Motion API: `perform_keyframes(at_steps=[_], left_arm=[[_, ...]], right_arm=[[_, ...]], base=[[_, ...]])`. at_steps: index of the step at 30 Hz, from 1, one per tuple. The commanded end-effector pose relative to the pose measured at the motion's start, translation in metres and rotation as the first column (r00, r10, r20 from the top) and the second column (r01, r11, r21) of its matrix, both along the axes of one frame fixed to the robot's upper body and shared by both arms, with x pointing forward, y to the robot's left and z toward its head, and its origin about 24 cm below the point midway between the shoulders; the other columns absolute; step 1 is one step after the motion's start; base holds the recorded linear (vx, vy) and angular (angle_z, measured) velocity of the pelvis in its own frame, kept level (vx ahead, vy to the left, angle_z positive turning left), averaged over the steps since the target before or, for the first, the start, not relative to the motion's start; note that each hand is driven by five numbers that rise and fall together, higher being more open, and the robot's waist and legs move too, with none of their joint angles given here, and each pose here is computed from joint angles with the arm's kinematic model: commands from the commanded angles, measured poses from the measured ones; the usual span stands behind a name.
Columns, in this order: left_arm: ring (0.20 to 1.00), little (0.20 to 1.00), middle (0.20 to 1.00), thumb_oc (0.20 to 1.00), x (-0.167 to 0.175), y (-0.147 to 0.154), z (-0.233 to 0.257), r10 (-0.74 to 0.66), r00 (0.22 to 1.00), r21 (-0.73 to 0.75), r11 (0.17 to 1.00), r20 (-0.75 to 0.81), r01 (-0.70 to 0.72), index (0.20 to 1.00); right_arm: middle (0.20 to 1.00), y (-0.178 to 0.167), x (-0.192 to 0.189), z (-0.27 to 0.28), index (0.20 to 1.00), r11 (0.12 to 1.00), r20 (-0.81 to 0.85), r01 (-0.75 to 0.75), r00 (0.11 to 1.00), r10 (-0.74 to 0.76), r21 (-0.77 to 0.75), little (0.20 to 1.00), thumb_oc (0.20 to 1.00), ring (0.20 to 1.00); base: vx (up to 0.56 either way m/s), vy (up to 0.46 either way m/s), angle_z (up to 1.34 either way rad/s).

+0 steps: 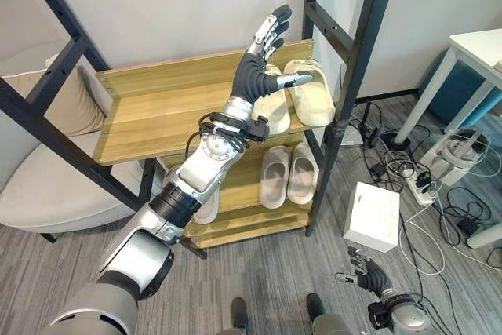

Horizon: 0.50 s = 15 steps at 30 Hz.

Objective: Arrange the slippers neatly on the shoe rack.

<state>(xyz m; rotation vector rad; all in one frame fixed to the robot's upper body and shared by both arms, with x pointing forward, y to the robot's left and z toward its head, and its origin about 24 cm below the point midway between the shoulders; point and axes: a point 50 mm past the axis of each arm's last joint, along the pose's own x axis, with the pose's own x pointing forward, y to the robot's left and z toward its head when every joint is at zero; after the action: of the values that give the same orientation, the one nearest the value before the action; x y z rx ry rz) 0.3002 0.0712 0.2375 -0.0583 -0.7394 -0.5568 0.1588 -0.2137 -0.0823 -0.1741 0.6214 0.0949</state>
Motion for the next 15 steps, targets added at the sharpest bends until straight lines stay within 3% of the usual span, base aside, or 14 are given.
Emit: perform_keyframes(at_steps=[1, 2, 3, 4, 5, 6, 7, 8, 11, 14, 15], left_arm=[[1.000, 1.000, 1.000, 1.000, -0.012, 0.002, 0.011, -0.140, 0.987, 0.016, 0.990, 0.074, 0.139, 1.000], [1.000, 1.000, 1.000, 1.000, -0.020, -0.005, 0.005, -0.223, 0.973, 0.119, 0.970, 0.064, 0.214, 1.000], [1.000, 1.000, 1.000, 1.000, -0.020, -0.005, 0.005, -0.224, 0.973, 0.121, 0.969, 0.063, 0.215, 1.000], [1.000, 1.000, 1.000, 1.000, -0.036, -0.012, -0.006, -0.350, 0.936, 0.320, 0.891, 0.035, 0.321, 1.000], [1.000, 1.000, 1.000, 1.000, -0.041, -0.013, -0.020, -0.389, 0.921, 0.388, 0.843, -0.039, 0.373, 1.000], [1.000, 1.000, 1.000, 1.000, -0.047, -0.011, -0.056, -0.422, 0.880, 0.492, 0.731, -0.218, 0.473, 1.000], [1.000, 1.000, 1.000, 1.000, -0.047, -0.011, -0.056, -0.423, 0.879, 0.494, 0.729, -0.219, 0.474, 1.000], [1.000, 1.000, 1.000, 1.000, -0.047, -0.004, -0.088, -0.383, 0.861, 0.567, 0.648, -0.335, 0.508, 1.000], [1.000, 1.000, 1.000, 1.000, -0.049, 0.018, -0.149, -0.230, 0.817, 0.501, 0.692, -0.529, 0.520, 1.000], [1.000, 1.000, 1.000, 1.000, -0.060, 0.041, -0.203, -0.048, 0.753, 0.452, 0.774, -0.656, 0.443, 1.000], [1.000, 1.000, 1.000, 1.000, -0.060, 0.041, -0.204, -0.047, 0.753, 0.451, 0.776, -0.656, 0.442, 1.000]], right_arm=[[1.000, 0.013, 0.007, 0.009, 1.000, 0.997, 0.083, -0.005, 0.997, -0.001, 0.072, 1.000, 1.000, 1.000], [1.000, 0.013, 0.005, 0.008, 1.000, 0.997, 0.078, -0.008, 0.997, 0.002, 0.077, 1.000, 1.000, 1.000], [1.000, 0.013, 0.005, 0.008, 1.000, 0.997, 0.077, -0.008, 0.997, 0.002, 0.079, 1.000, 1.000, 1.000], [1.000, 0.012, 0.002, 0.007, 1.000, 0.996, 0.070, -0.012, 0.998, 0.006, 0.085, 1.000, 1.000, 1.000], [1.000, 0.010, 0.001, 0.006, 1.000, 0.997, 0.063, -0.017, 0.998, 0.012, 0.081, 1.000, 1.000, 1.000], [1.000, 0.010, -0.001, 0.003, 1.000, 0.997, 0.054, -0.027, 0.998, 0.023, 0.078, 1.000, 1.000, 1.000], [1.000, 0.011, -0.001, 0.003, 1.000, 0.996, 0.054, -0.026, 0.998, 0.022, 0.080, 1.000, 1.000, 1.000], [1.000, 0.009, 0.000, 0.003, 1.000, 0.996, 0.054, -0.043, 0.998, 0.039, 0.073, 1.000, 1.000, 1.000], [1.000, 0.009, 0.008, 0.007, 1.000, 0.996, 0.078, -0.058, 0.996, 0.053, 0.069, 1.000, 1.000, 1.000], [1.000, 0.007, 0.013, 0.010, 1.000, 0.998, 0.088, -0.049, 0.995, 0.044, 0.051, 1.000, 1.000, 1.000], [1.000, 0.006, 0.012, 0.009, 1.000, 0.998, 0.087, -0.051, 0.995, 0.046, 0.049, 1.000, 1.000, 1.000]], base=[[0.00, 0.000, 0.00], [0.00, 0.000, 0.00], [0.00, 0.000, 0.00], [0.00, 0.000, 0.00], [0.00, 0.000, 0.00], [0.00, 0.000, 0.00], [0.00, 0.013, 0.05], [0.00, 0.007, 0.07], [-0.01, 0.013, 0.09], [0.00, 0.008, -0.03], [0.01, 0.017, 0.07]])
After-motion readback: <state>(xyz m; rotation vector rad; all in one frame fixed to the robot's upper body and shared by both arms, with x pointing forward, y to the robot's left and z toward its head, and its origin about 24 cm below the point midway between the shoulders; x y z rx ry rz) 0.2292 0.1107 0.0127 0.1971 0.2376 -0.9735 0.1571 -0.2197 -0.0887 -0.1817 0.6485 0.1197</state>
